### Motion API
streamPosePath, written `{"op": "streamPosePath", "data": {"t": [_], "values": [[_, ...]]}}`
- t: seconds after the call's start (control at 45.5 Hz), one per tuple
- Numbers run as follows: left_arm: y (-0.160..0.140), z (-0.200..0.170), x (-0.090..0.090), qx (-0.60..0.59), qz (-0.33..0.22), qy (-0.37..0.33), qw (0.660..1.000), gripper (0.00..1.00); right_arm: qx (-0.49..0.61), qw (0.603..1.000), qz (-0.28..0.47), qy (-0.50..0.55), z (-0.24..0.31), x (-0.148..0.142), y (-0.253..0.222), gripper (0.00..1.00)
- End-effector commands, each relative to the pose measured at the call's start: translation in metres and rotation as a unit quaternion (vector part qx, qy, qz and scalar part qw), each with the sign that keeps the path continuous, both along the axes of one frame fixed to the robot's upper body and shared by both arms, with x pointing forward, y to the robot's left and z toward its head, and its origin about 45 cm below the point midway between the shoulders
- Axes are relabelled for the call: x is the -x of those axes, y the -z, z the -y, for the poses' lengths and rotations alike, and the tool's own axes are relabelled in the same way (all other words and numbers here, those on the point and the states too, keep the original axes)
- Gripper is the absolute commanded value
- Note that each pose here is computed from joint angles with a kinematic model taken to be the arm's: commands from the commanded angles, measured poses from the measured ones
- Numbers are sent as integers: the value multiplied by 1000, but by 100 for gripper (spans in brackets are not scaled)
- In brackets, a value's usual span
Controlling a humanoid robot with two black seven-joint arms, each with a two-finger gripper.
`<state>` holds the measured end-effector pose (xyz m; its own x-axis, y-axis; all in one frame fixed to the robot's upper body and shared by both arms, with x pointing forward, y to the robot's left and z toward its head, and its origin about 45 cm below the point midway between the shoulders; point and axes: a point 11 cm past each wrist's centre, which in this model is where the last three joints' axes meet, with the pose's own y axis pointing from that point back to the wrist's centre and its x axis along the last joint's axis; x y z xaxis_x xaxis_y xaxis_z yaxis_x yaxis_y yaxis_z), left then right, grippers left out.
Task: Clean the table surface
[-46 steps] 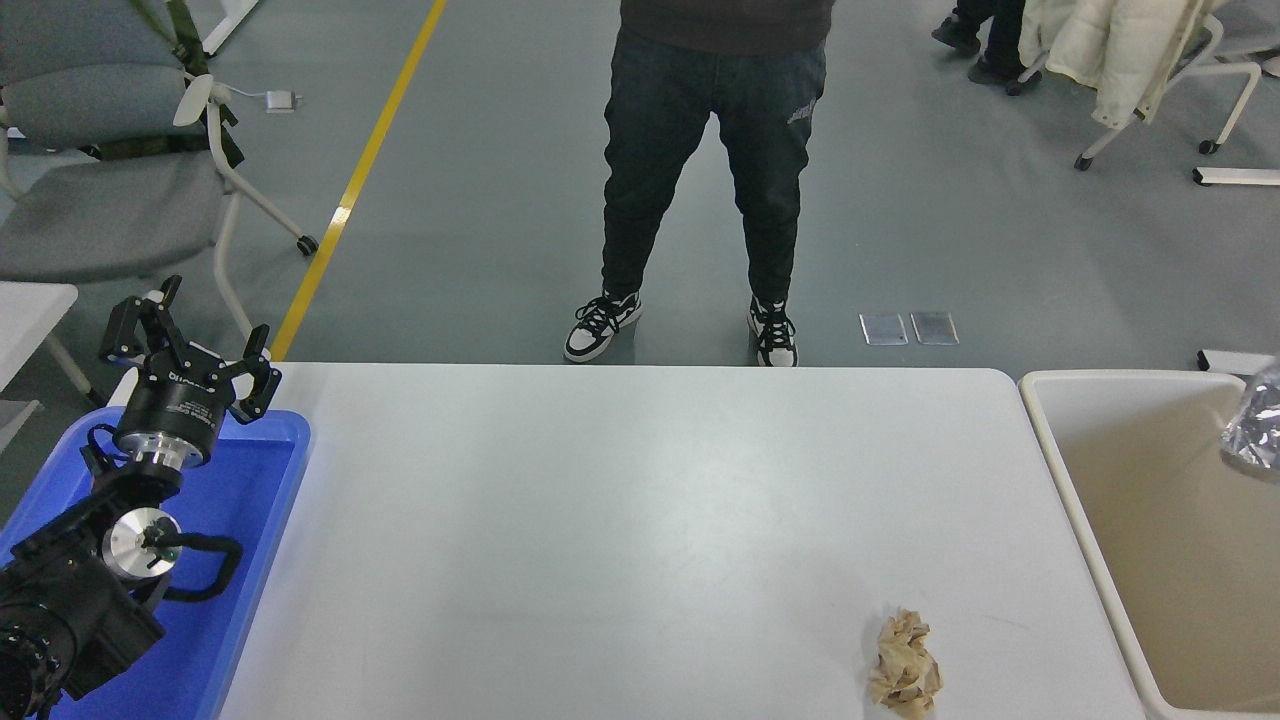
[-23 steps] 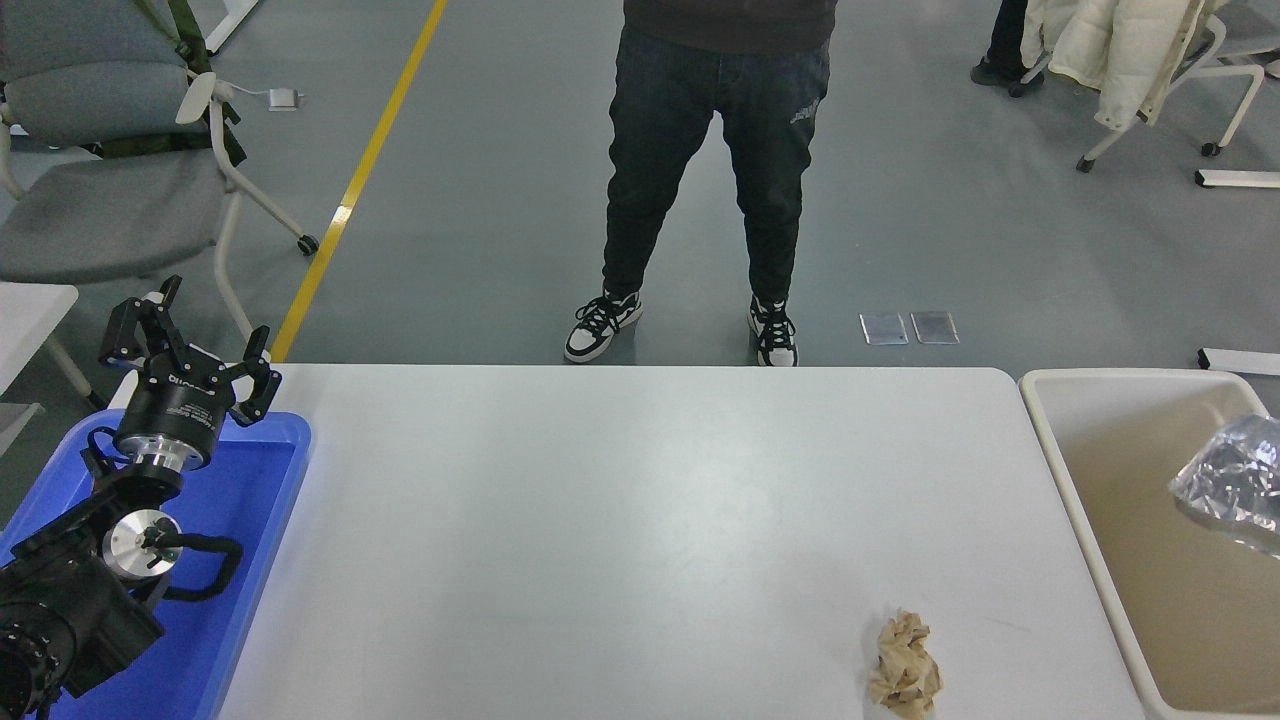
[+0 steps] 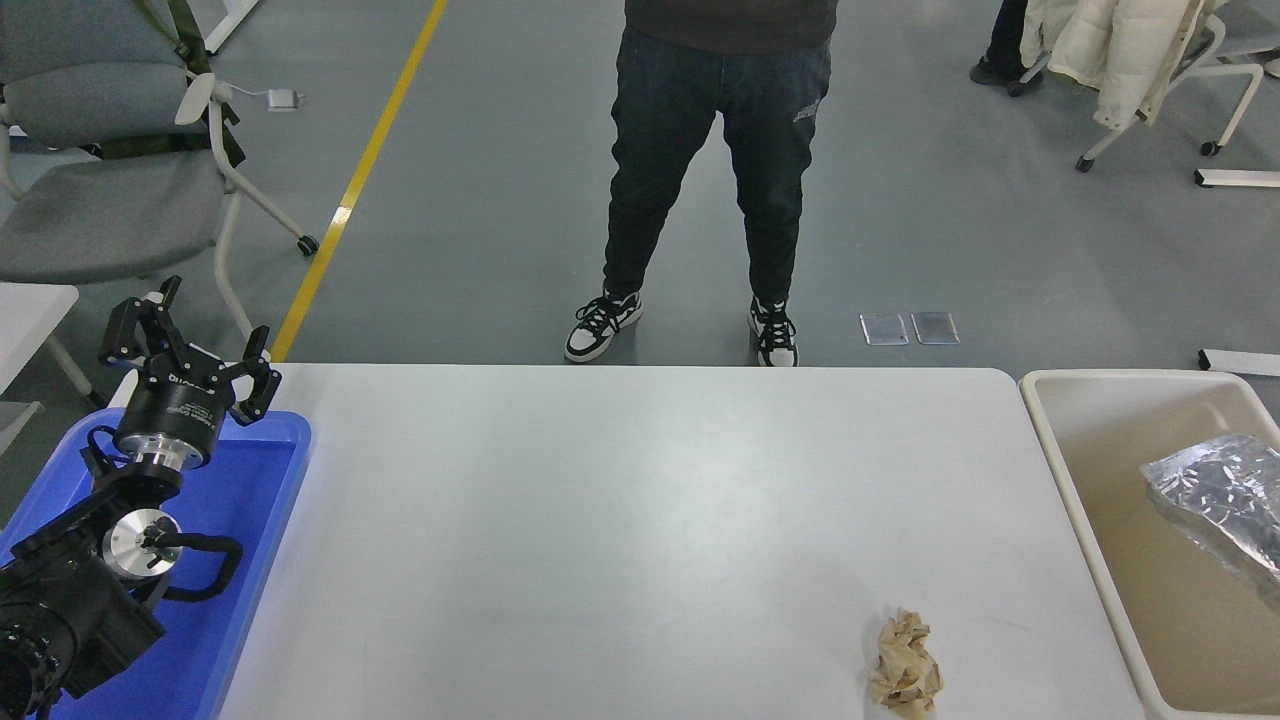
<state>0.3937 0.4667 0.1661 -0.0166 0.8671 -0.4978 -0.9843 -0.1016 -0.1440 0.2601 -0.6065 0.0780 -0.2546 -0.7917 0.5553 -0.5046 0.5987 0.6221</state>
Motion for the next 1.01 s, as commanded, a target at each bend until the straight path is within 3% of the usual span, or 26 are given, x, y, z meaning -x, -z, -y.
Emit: {"op": "streamPosePath", "data": {"t": [0.0, 0.549, 0.615, 0.681, 0.769, 0.835, 0.989], "values": [[0, 0, 0, 0, 0, 0, 1000, 100, -43, 998, 21, 44, -25, -5, 20, 0], [0, 0, 0, 0, 0, 0, 1000, 100, -10, 998, 17, 54, -22, -3, 19, 0], [0, 0, 0, 0, 0, 0, 1000, 100, -4, 998, 18, 59, -20, -2, 17, 43], [0, 0, 0, 0, 0, 0, 1000, 100, 1, 998, 19, 62, -19, -2, 16, 71], [0, 0, 0, 0, 0, 0, 1000, 100, 1, 998, 20, 62, -20, -3, 16, 74], [0, 0, 0, 0, 0, 0, 1000, 100, 1, 998, 22, 62, -20, -5, 15, 85], [-1, 0, 0, 0, 1, 0, 1000, 100, 6, 998, 30, 63, -18, -10, 9, 92]]}}
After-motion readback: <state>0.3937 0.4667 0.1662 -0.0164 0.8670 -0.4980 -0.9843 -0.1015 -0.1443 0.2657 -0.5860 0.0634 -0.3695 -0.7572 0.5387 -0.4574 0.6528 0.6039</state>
